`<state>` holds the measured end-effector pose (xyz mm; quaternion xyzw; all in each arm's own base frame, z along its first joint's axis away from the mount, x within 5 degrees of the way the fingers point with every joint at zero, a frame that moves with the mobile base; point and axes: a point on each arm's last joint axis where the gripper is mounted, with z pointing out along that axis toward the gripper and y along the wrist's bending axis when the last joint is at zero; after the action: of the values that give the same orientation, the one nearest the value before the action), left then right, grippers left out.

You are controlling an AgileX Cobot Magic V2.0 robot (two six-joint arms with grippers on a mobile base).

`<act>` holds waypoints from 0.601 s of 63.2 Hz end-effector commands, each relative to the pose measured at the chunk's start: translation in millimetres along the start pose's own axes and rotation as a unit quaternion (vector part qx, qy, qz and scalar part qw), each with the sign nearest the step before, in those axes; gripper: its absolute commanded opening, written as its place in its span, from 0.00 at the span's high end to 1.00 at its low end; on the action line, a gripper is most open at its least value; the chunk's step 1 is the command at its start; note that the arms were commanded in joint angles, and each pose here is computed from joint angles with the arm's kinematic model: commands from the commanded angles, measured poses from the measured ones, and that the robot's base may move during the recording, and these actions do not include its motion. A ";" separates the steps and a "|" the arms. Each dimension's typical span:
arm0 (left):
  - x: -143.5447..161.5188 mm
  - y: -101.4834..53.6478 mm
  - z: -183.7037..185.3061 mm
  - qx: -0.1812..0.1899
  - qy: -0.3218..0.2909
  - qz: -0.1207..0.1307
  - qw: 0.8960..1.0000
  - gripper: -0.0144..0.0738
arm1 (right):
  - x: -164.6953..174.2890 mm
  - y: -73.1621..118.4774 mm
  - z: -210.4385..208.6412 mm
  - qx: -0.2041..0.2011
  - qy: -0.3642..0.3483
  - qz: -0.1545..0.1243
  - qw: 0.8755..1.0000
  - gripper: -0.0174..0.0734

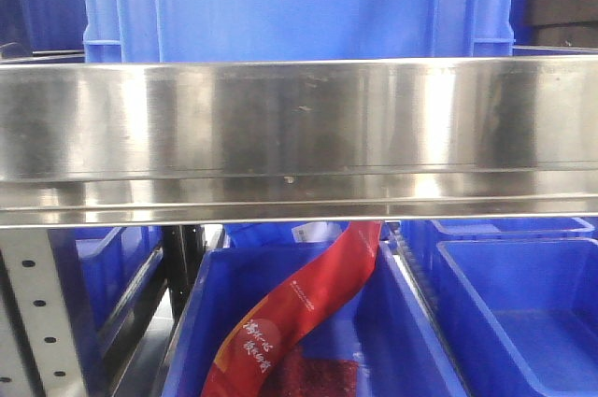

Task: Grab block from conveyor and place in blue bin
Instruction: 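Open both grippers to drop the blocks into the blue bins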

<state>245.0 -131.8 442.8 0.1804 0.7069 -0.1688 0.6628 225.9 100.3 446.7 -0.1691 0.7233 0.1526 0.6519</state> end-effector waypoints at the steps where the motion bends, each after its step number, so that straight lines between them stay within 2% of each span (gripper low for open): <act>1: -6.0 -2.1 17.6 0.005 -0.011 -0.013 1.000 0.96 | -5.5 3.2 21.6 -0.006 -0.009 0.000 1.000 0.99; 12: 3.6 -2.2 51.8 0.006 0.022 -0.014 1.000 0.96 | 6.2 6.1 61.9 -0.010 0.010 0.000 1.000 0.99; 24: 17.5 -2.4 65.0 0.006 0.051 -0.014 0.999 0.94 | 23.9 4.3 88.7 -0.005 0.026 0.002 1.000 0.99; 28: 19.9 -2.4 67.0 0.006 0.056 -0.014 0.998 0.86 | 29.2 4.0 95.2 -0.004 0.032 0.002 0.999 0.99; 33: 22.3 -2.4 69.3 0.006 0.060 -0.014 0.998 0.69 | 35.1 3.6 101.8 -0.003 0.039 0.003 0.999 0.97; 38: 24.8 -2.4 71.8 0.006 0.063 -0.014 0.998 0.54 | 38.9 3.0 107.5 0.000 0.038 0.003 0.999 0.86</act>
<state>305.8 -164.9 410.0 0.1869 0.7539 -0.1633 0.6083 311.7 147.6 392.9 -0.1792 0.7614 0.1491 0.6049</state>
